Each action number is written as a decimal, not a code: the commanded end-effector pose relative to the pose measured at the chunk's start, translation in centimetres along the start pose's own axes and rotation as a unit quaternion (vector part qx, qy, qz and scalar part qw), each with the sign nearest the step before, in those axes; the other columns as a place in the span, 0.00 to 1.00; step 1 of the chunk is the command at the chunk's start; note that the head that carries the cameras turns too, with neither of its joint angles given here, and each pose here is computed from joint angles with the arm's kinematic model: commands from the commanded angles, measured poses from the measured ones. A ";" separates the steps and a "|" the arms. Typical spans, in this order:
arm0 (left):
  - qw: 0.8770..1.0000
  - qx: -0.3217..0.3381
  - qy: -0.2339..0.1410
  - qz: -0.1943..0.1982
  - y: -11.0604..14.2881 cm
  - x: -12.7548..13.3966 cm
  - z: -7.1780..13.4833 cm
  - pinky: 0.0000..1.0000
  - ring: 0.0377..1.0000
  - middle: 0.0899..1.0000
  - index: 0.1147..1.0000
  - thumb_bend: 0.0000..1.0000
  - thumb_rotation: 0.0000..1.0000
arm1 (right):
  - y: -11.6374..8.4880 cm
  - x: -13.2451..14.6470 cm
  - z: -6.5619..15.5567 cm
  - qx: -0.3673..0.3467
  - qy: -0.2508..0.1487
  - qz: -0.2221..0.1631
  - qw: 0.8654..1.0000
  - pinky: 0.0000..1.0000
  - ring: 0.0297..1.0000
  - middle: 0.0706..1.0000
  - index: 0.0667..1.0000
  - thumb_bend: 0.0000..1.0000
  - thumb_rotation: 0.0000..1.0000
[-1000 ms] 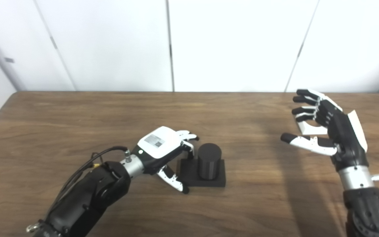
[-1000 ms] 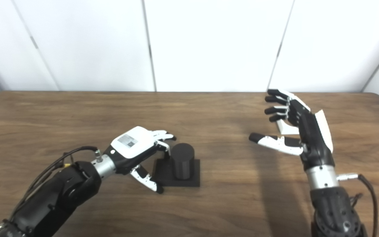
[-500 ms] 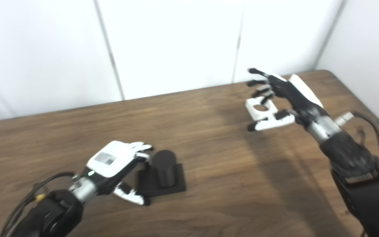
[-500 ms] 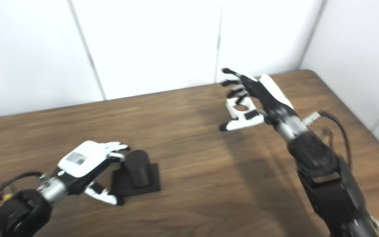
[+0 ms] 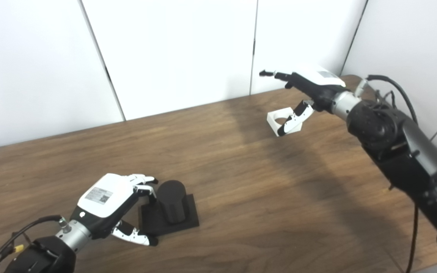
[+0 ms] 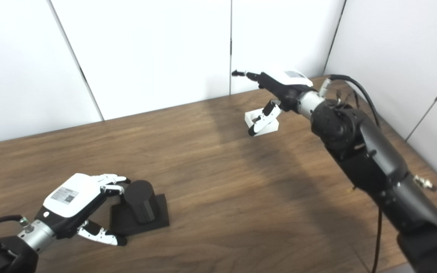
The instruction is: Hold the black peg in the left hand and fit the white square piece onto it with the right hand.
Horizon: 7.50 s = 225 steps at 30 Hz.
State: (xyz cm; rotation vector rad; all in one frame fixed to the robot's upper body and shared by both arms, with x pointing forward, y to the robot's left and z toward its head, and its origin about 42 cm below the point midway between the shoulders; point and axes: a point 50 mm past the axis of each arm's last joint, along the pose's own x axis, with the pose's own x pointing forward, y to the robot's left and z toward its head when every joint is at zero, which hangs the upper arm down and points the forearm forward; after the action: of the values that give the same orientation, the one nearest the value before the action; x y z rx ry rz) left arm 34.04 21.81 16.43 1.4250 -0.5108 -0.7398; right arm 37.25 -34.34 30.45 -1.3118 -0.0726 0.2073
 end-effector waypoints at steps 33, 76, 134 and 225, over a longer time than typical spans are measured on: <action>0.999 0.014 0.023 -0.045 -0.5 -2.8 -1.0 0.69 0.82 0.81 0.42 0.52 0.06 | 0.2 8.5 -2.3 -0.162 0.116 0.078 0.977 0.85 0.92 0.91 0.86 0.94 0.19; 0.999 0.009 0.024 -0.036 0.0 -3.7 -1.2 0.69 0.81 0.80 0.42 0.52 0.06 | 4.9 8.9 -7.0 -0.162 0.158 0.115 0.967 0.72 0.80 0.77 0.45 0.52 0.14; 0.998 0.026 0.037 -0.041 0.0 1.0 0.4 0.76 0.91 0.90 0.42 0.52 0.07 | -0.3 5.1 4.2 -0.118 -0.136 -0.039 0.983 0.79 0.81 0.75 0.44 0.52 0.13; 0.999 0.025 0.025 -0.022 0.3 2.2 1.7 0.75 0.90 0.90 0.42 0.52 0.08 | 4.5 4.3 19.3 -0.064 -0.343 0.059 0.935 0.78 0.80 0.75 0.44 0.52 0.14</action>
State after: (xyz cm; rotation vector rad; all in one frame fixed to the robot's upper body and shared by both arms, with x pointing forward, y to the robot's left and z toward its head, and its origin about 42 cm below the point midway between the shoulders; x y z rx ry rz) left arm 34.32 19.68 16.91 1.4491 -0.4595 -0.7085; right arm 37.29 -14.37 29.07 -1.3178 -0.5433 0.8161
